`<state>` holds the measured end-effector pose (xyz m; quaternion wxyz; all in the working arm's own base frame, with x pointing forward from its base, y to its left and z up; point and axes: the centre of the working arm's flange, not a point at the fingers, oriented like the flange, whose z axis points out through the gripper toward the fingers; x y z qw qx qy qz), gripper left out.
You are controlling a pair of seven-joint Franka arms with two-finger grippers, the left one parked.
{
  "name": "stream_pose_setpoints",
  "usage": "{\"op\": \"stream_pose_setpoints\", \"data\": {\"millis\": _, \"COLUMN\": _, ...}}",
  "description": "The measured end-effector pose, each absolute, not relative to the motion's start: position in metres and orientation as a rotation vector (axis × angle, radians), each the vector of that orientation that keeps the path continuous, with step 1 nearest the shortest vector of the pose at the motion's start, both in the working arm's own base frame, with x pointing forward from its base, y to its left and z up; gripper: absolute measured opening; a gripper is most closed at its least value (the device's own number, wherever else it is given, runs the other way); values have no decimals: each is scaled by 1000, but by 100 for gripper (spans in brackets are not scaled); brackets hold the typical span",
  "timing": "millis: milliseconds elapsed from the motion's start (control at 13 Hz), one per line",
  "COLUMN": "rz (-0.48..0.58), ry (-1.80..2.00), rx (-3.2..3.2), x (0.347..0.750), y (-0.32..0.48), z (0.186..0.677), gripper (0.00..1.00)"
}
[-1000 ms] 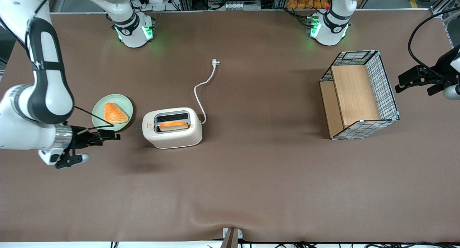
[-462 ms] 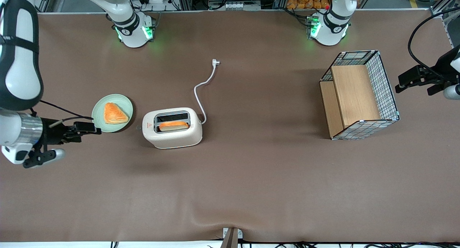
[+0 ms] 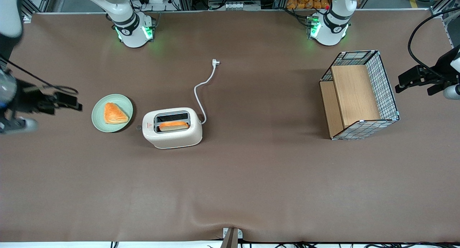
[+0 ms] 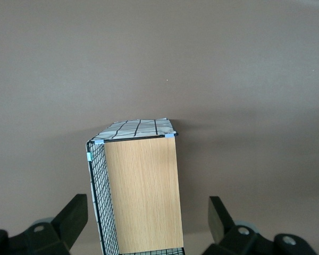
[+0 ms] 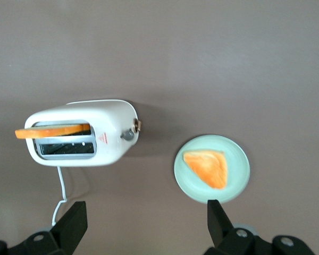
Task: Press toaster button with right arm
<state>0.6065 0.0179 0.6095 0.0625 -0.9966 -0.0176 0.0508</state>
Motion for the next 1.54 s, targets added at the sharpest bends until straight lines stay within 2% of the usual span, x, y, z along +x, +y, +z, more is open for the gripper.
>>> {"op": "stream_pose_setpoints", "data": {"millis": 231, "rz": 112, "ry": 70, "rx": -3045, "x": 576, "y": 12, "z": 646, "gripper": 100}}
{"op": "stream_pose_setpoints", "data": {"millis": 615, "rz": 97, "ry": 103, "rx": -3108, "x": 545, "y": 7, "z": 652, "gripper": 100}}
{"op": "stream_pose_setpoints", "data": {"millis": 1538, "rz": 70, "ry": 94, "rx": -3146, "x": 545, "y": 9, "z": 647, "gripper": 100}}
